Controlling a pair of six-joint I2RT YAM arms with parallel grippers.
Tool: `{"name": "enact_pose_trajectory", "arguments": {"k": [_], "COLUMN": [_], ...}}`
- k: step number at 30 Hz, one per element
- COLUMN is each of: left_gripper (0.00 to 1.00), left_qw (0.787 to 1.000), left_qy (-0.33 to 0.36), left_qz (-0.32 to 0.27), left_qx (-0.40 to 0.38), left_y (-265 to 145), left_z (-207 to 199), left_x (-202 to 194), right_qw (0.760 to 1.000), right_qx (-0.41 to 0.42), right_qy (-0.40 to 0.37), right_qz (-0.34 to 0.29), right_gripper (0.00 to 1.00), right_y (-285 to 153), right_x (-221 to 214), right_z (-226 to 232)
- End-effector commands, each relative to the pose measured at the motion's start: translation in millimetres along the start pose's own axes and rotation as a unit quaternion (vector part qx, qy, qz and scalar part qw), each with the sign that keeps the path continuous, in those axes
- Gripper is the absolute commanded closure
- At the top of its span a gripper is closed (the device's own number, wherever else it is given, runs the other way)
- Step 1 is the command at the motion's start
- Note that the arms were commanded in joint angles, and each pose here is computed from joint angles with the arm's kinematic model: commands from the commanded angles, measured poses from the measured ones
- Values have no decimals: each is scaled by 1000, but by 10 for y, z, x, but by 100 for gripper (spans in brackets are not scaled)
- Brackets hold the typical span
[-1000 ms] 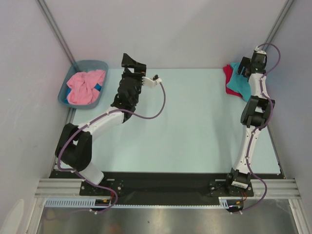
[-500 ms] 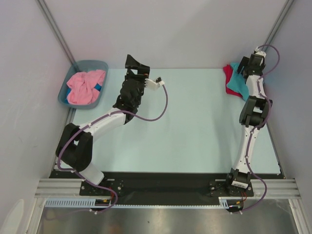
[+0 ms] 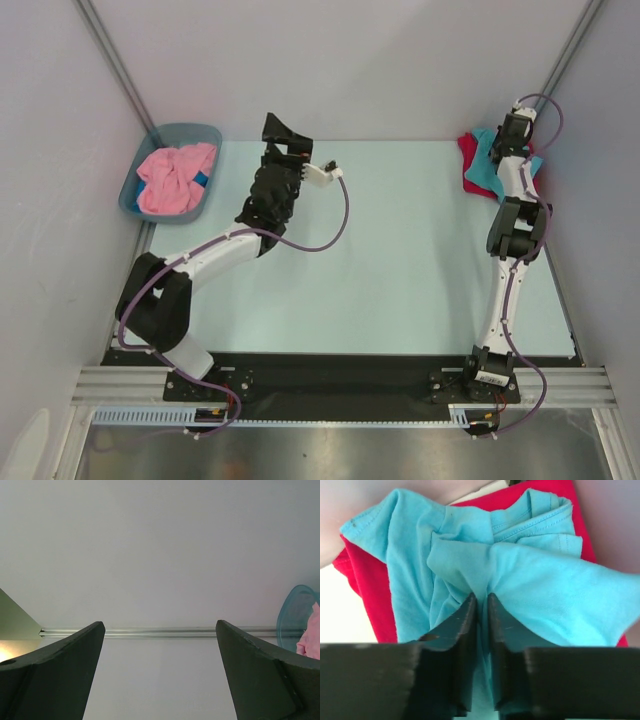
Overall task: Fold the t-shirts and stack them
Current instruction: Neatly place the folded tshirt to the corner
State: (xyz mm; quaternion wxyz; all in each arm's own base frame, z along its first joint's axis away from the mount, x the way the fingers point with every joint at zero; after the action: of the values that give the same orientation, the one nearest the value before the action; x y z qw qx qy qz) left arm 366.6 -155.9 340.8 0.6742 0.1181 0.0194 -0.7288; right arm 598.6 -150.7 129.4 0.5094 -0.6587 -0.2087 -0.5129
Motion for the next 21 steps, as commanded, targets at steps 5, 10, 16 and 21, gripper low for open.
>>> {"name": "enact_pose_trajectory", "arguments": {"k": [5,10,16,21], "left_gripper": [0,0,0,0], "left_qw": [1000,1000,1000,1000], "left_qy": [-5,-9,-10,-8], "left_qz": [1,4,5,4], "left_qx": [23,20,21,23], "left_y": [50,66,51,68], "left_z": [101,93,85,88], "left_x": [43,48,42,53], "right_qw": [998,997,992,988], "right_qx": [12,8,7,11], "right_qy": [1,-11,-41,-61], "right_qz": [-55,-75,-116,-143], "right_gripper": [100,100,100,100], "right_y": [-101,-133,-195,-231], "right_x": [270,376,589,715], "right_z": [218,252,301,328]}}
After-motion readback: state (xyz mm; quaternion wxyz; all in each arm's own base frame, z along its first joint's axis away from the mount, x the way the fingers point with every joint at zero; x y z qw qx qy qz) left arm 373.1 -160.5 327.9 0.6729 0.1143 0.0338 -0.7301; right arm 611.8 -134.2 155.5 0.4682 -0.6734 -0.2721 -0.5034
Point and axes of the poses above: each gripper's point midway between its finger pads, its own y axis out along the fingers, its own z axis along the line the jaws close on, x = y × z, the point moved 10 cm from there along -y, back along the fingers, and after that the axes turned 3 degrees about y, right-handed, at the moved point
